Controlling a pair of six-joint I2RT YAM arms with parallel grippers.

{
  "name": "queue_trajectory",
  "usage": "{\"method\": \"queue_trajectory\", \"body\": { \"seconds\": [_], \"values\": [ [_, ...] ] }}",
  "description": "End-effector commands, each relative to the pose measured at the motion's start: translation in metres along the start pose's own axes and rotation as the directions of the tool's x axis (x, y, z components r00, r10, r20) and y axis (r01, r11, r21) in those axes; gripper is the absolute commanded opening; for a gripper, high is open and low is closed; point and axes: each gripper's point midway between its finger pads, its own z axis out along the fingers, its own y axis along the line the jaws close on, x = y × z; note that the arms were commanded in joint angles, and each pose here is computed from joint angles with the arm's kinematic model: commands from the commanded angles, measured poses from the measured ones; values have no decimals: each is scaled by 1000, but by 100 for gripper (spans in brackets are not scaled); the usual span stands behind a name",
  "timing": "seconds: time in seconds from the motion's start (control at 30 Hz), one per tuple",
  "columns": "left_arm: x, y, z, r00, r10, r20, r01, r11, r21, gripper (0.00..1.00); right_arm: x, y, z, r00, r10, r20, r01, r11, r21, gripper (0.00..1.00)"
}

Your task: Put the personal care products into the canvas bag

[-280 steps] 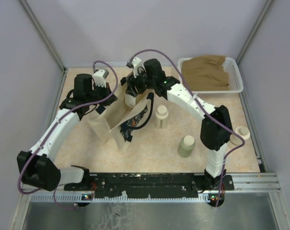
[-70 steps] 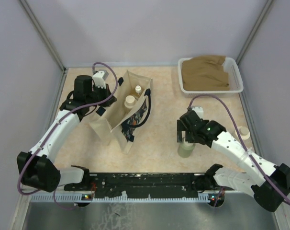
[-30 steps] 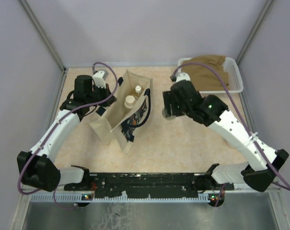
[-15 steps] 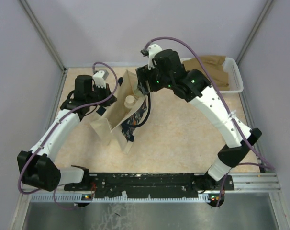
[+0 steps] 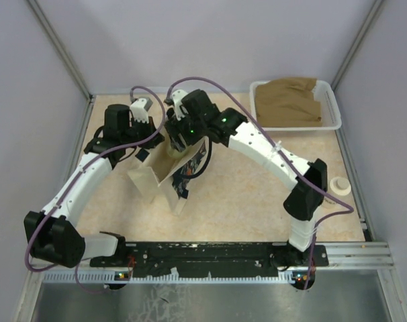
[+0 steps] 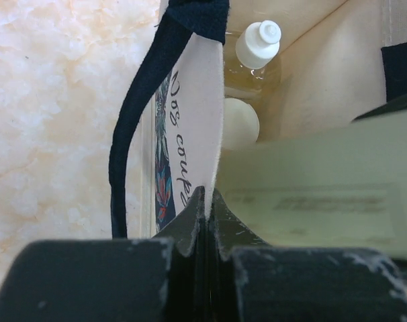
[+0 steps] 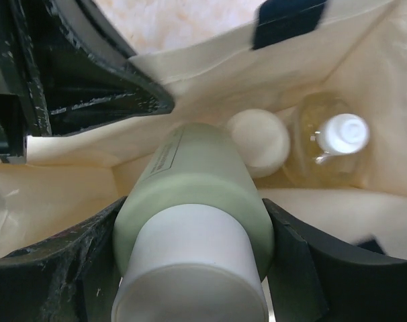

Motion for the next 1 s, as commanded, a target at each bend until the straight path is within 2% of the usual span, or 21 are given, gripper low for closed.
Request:
{"method": "queue_trajectory", "body": {
  "seconds": [0.0, 0.13, 0.43, 0.63, 0.77, 0.83, 0.97],
  "values": [
    [-23, -9, -2, 998, 13, 55, -15, 999, 32, 0, -48, 31, -1, 981, -61, 185, 76, 994, -74, 0],
    [-27, -12, 2, 999, 6, 47, -8, 999, 53, 0, -33, 29, 22, 990, -67, 124, 74, 996, -55, 0],
    [-35, -9, 0, 999, 18, 42, -19, 1000, 22, 0, 3, -21, 76, 989, -125, -83, 141, 962, 234, 0],
    [-36, -6, -3, 999, 34, 32, -34, 999, 2, 0, 0, -41, 83, 986, -122, -112, 154, 927, 343, 1],
    [-31, -2, -3, 999, 34, 20, -33, 999, -15, 0, 7, -47, 82, 984, -105, -143, 150, 922, 357, 20],
    [-30, -2, -3, 999, 30, 19, -29, 999, -16, 0, 9, -45, 80, 985, -97, -139, 140, 927, 348, 35],
    [-29, 0, -4, 999, 28, 23, -27, 999, -28, 0, 9, -42, 72, 989, -89, -119, 124, 933, 338, 79]
  ]
}}
